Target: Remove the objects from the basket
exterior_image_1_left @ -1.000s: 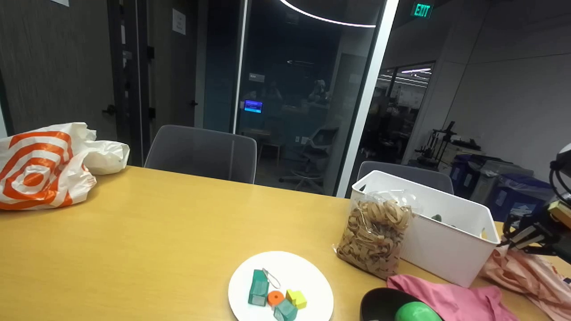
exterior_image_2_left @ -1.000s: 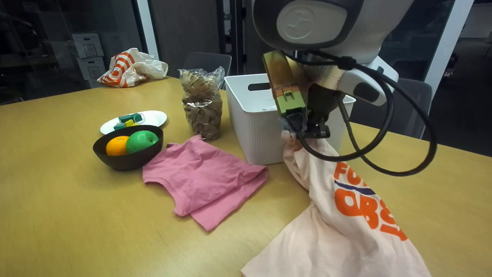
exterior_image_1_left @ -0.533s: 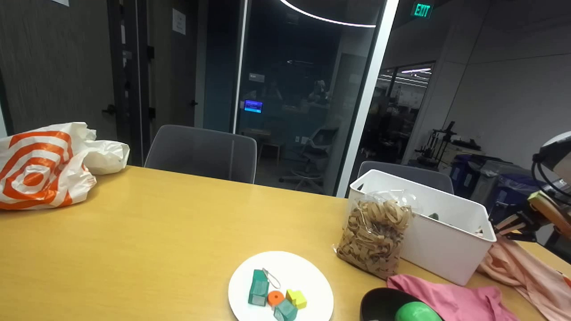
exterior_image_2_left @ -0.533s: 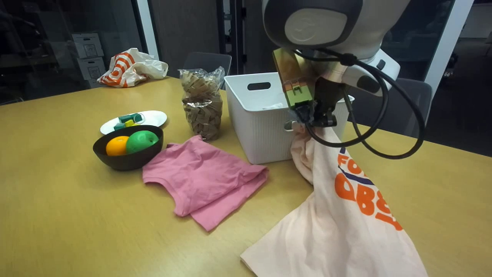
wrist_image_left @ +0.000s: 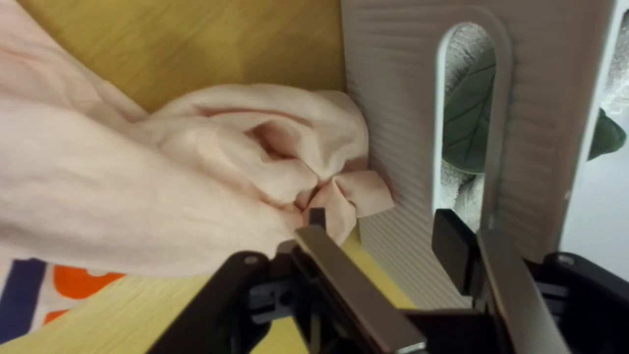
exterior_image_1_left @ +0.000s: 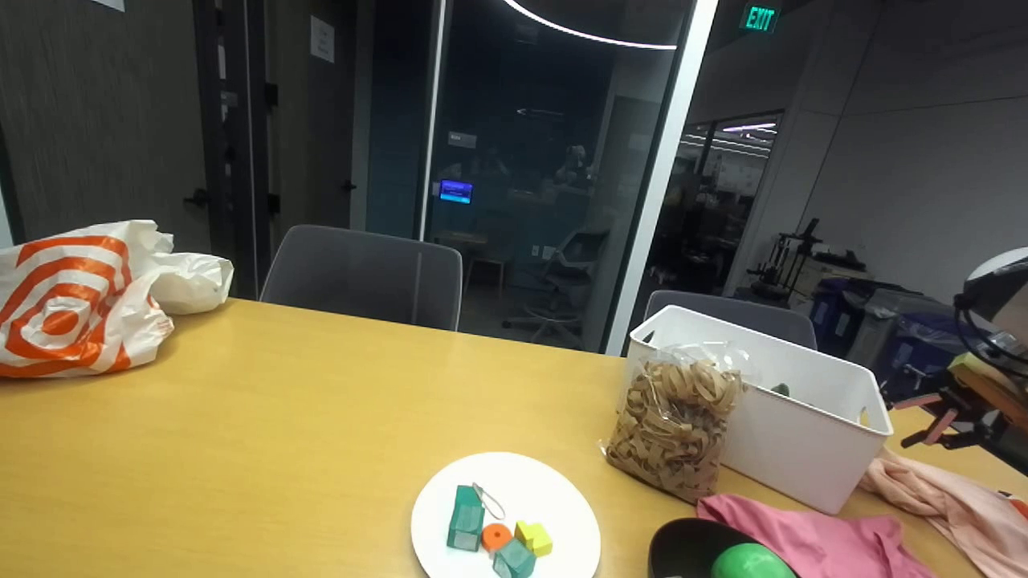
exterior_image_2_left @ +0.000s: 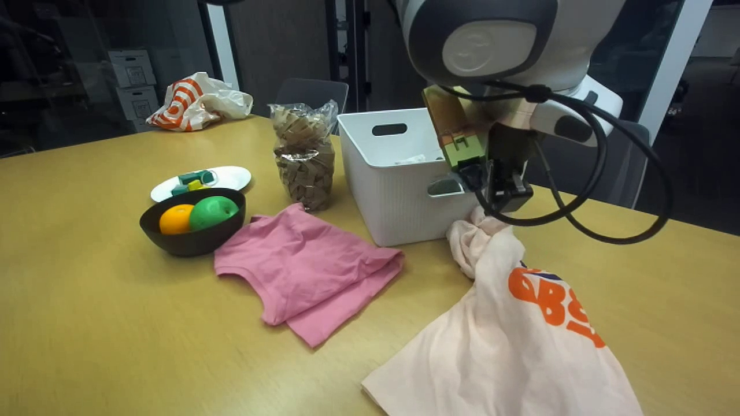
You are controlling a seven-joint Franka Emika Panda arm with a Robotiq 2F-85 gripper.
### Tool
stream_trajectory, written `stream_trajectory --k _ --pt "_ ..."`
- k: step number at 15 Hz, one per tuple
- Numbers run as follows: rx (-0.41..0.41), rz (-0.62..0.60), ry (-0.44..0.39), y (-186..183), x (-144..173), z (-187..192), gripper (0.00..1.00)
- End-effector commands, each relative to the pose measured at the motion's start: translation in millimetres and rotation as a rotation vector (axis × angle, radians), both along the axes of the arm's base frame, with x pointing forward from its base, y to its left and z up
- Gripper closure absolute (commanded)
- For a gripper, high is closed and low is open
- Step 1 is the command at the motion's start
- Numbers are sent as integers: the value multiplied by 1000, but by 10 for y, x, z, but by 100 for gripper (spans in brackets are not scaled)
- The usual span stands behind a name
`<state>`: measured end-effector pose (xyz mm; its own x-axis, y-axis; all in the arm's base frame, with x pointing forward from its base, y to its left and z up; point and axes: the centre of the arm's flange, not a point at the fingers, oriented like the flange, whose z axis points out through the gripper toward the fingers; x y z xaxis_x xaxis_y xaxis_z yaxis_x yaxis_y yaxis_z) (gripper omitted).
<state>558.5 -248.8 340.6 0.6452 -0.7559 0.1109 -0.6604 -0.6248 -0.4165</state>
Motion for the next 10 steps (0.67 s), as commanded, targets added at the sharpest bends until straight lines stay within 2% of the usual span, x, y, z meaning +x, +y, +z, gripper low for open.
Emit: stream_trajectory --k 1,2,3,7,10 --pt "23 -10 115 -109 -140 287 8" --pt "31 0 161 -157 -208 355 2" --pt "43 14 211 -207 -285 436 0" --pt "79 67 388 -336 -585 824 0" --pt "137 135 527 -352 -731 1110 0"
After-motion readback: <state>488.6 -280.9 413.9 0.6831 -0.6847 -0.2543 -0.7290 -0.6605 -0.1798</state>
